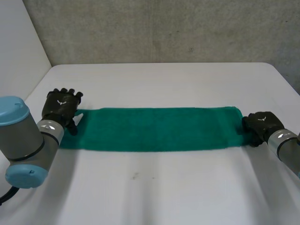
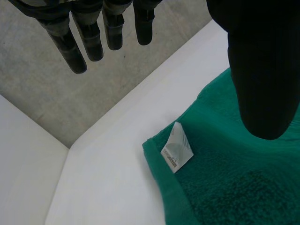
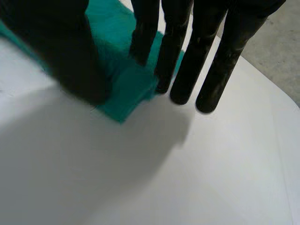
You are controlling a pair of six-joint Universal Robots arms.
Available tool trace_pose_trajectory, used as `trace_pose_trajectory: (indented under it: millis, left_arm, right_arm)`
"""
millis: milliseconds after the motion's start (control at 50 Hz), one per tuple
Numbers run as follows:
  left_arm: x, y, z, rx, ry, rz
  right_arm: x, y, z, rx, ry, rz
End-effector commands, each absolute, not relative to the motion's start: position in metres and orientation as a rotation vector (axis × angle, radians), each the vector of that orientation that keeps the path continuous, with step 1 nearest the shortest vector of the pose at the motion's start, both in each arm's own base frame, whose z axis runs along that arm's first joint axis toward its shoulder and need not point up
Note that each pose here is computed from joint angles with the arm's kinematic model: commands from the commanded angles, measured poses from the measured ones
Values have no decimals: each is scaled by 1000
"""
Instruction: Fold the towel.
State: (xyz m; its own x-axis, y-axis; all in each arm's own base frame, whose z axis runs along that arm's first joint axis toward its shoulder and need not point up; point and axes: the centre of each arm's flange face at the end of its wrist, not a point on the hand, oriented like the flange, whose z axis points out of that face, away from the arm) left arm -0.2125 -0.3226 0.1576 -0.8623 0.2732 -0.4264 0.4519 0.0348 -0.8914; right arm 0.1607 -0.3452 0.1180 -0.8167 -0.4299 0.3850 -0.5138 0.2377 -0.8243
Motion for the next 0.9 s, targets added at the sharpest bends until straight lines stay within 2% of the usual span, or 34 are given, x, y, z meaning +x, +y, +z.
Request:
trace_pose_trajectory:
  millis: [20,120,240,340,400,460,500,560,580,640,660,720,780,820,880,900]
  left_arm:
    - [-215,-318,161,749,2170,-1969]
    - [-215,-318,166,743,2157,-1982]
    - [-210,-313,171,732,2153,-1983]
    - [-208,-307,172,730,2158,-1975]
    - [-207,-302,174,733,2162,-1972]
    - [-207,-299,176,735,2166,-1970]
    - [-208,-298,178,737,2167,-1972]
    - [-209,-295,185,725,2171,-1995]
    - [-209,-294,186,720,2171,-2001]
    - [-209,-294,190,700,2174,-2024]
    - [-210,-294,191,695,2176,-2031]
    - [-211,-293,191,690,2183,-2037]
    - [-218,-289,192,713,2185,-2055]
    - [-221,-287,192,726,2186,-2060]
    - [-227,-284,192,751,2186,-2071]
    - [-228,-283,192,756,2185,-2075]
  right_arm:
    - [142,-365,119,831,-2384,1657]
    - [108,-378,129,713,-2332,1651]
    - [62,-399,157,659,-2172,1626]
    - [49,-406,169,741,-2075,1562]
    - [74,-403,179,834,-2050,1590]
    - [119,-397,189,951,-2017,1686]
    - [177,-383,201,1092,-1979,1819]
    - [220,-365,208,1226,-1934,1927]
    - [249,-349,212,1341,-1891,1995]
    - [291,-322,215,1523,-1823,2093]
    - [316,-305,212,1639,-1782,2141]
    - [328,-296,207,1703,-1770,2154]
    - [381,-248,178,2015,-1708,2190]
    - [398,-229,162,2134,-1688,2177]
    - [406,-219,149,2193,-1692,2150]
    - [413,-211,131,2252,-1715,2108]
